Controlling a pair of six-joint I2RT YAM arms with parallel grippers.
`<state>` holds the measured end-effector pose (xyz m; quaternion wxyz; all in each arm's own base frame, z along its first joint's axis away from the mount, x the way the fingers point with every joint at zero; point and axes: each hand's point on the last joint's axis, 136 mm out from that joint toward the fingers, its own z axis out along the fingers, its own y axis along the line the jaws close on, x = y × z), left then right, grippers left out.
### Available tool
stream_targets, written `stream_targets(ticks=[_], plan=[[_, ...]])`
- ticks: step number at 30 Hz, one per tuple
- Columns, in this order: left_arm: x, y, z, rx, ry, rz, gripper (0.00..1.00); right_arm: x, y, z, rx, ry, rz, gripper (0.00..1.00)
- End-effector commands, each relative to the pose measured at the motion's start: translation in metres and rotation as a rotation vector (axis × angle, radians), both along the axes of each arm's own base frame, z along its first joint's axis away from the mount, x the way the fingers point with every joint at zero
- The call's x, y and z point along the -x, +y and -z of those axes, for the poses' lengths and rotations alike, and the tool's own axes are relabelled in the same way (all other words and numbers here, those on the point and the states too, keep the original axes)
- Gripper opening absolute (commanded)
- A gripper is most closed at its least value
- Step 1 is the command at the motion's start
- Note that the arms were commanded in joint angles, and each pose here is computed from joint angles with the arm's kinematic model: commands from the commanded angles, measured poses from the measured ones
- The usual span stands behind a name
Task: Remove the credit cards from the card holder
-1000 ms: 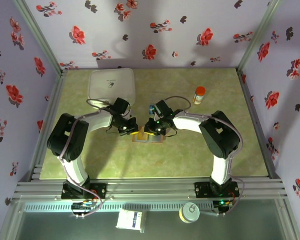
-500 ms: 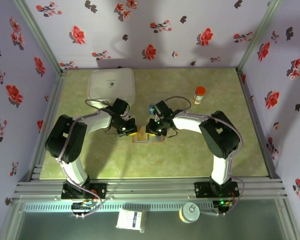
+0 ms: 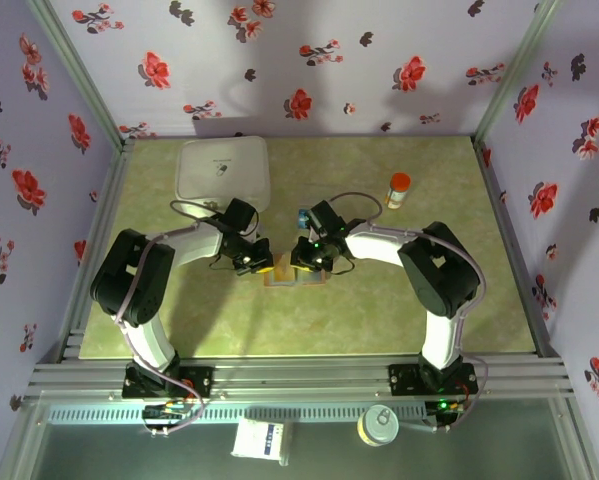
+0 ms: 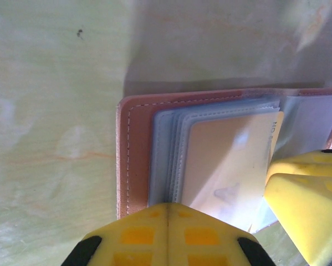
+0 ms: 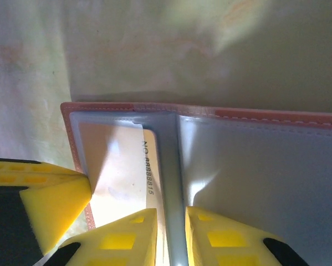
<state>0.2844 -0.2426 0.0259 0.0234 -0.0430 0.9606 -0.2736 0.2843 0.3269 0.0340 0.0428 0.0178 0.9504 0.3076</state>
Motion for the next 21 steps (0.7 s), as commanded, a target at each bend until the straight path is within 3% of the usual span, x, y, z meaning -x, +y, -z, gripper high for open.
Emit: stream_targets(ticks=[1,21], plan=[[0.008,0.010,0.018,-0.043,0.044,-0.018,0.00,-0.001,0.002,-0.018,-0.015,-0.041,-0.003,0.22],[0.008,0.010,0.016,-0.041,0.043,-0.020,0.00,0.003,0.018,0.001,-0.065,0.019,-0.036,0.24]])
